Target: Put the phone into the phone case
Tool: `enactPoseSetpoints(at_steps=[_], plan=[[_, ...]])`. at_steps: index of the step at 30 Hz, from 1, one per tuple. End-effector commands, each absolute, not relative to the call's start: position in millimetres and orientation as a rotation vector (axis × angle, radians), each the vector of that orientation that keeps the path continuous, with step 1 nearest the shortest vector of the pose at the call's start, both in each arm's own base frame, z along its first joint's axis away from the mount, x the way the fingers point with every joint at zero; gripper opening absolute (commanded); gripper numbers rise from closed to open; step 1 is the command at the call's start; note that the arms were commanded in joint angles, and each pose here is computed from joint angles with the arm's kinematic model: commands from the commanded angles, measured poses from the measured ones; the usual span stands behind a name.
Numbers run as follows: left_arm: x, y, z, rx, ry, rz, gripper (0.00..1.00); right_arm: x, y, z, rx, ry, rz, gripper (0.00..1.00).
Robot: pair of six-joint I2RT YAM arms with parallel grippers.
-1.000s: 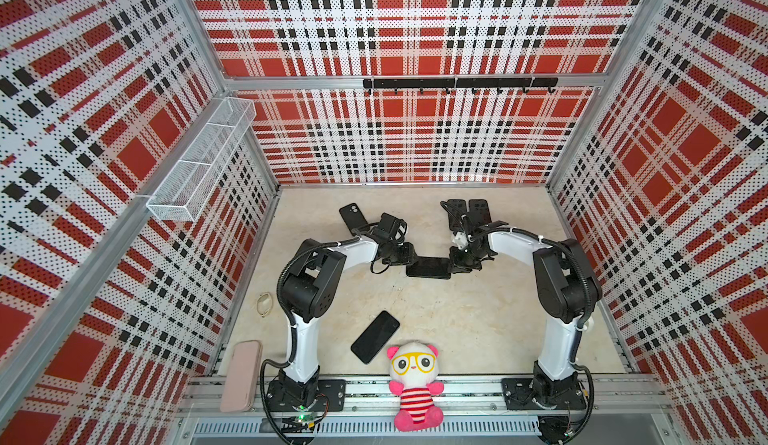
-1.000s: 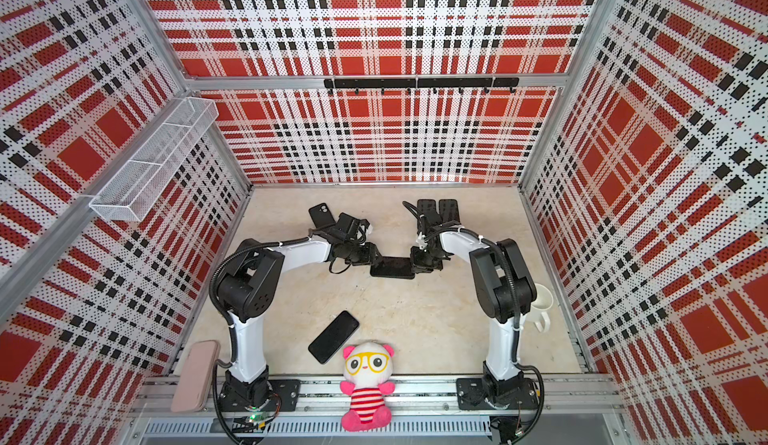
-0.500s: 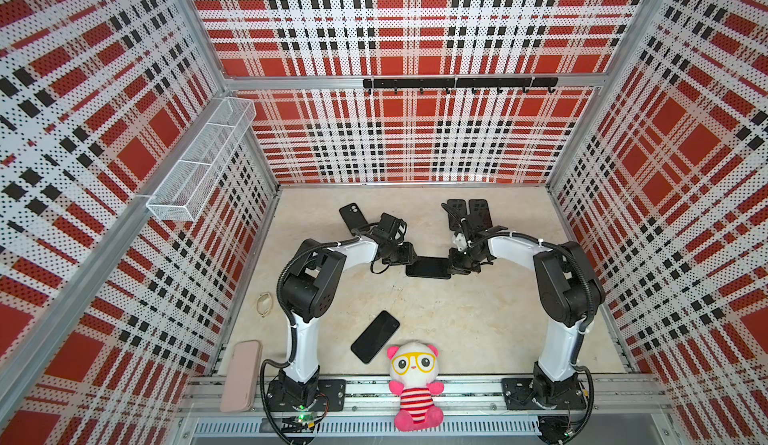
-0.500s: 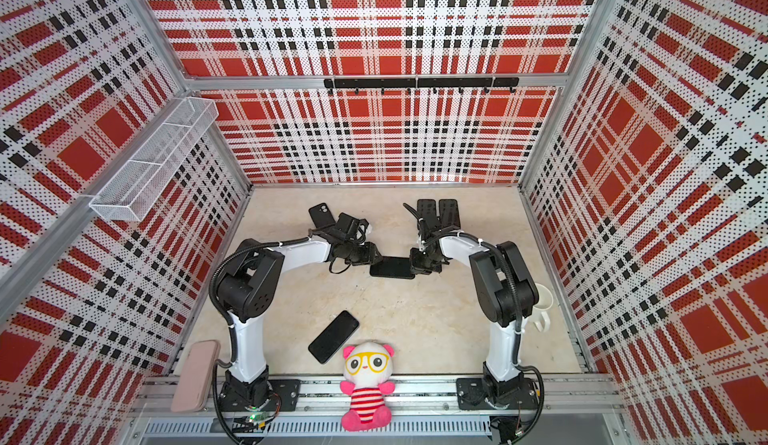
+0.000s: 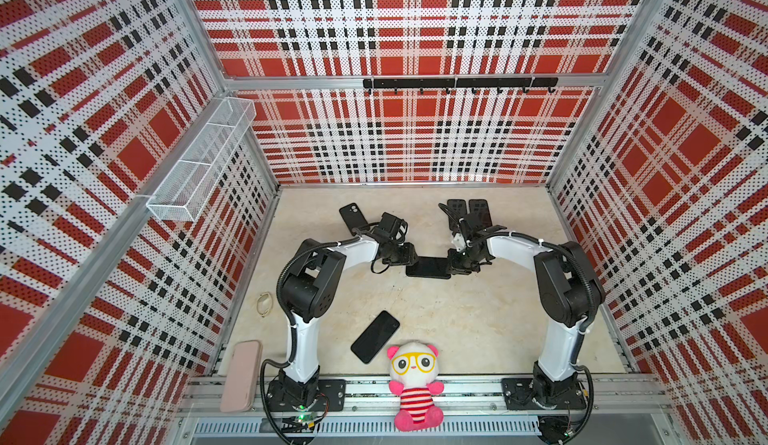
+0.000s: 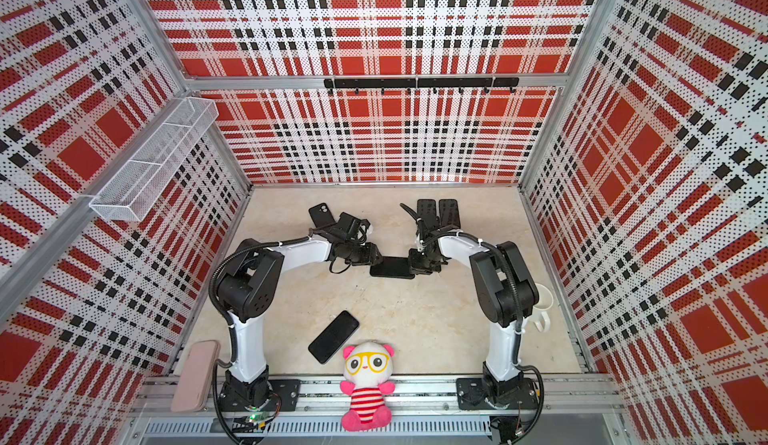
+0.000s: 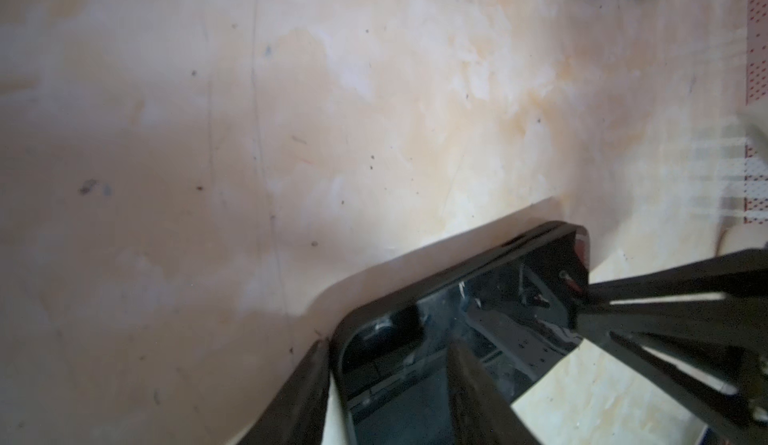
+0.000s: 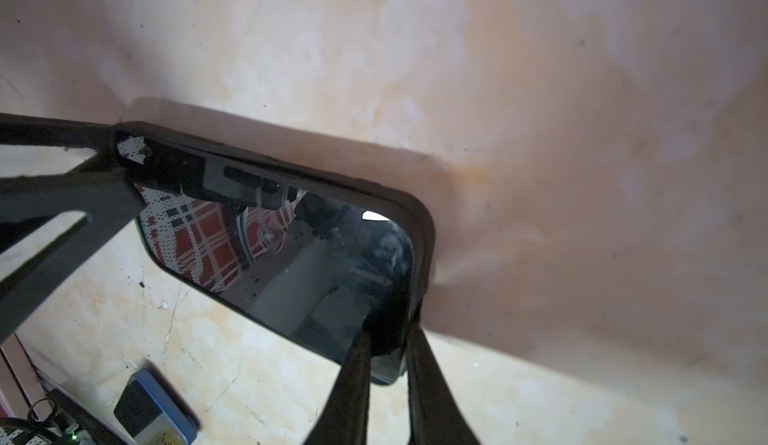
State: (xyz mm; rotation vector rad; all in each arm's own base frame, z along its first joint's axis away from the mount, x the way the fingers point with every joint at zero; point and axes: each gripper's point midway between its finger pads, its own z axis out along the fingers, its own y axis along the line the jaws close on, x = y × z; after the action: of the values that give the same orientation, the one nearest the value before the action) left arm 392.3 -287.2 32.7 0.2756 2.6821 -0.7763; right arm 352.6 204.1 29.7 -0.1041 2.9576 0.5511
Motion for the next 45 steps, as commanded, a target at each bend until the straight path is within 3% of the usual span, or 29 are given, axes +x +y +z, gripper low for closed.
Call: enactPoseSetpoints(at_steps=[1, 9, 28, 45], plan=[[385, -285, 41, 0.371, 2.701, -0.725, 0.52, 334, 182, 24, -0.142, 3.094, 0.408, 0.23], [391, -267, 55, 0.413, 2.699, -0.652, 0.61, 351, 185, 70, -0.142, 3.007, 0.503, 0.3], [362, -294, 37, 0.533, 2.768, -0.796, 0.43, 351, 203, 37, -0.102, 3.014, 0.678, 0.19], [359, -298, 29, 0.518, 2.785, -0.828, 0.39, 329, 218, 8, -0.088, 3.084, 0.759, 0.1]])
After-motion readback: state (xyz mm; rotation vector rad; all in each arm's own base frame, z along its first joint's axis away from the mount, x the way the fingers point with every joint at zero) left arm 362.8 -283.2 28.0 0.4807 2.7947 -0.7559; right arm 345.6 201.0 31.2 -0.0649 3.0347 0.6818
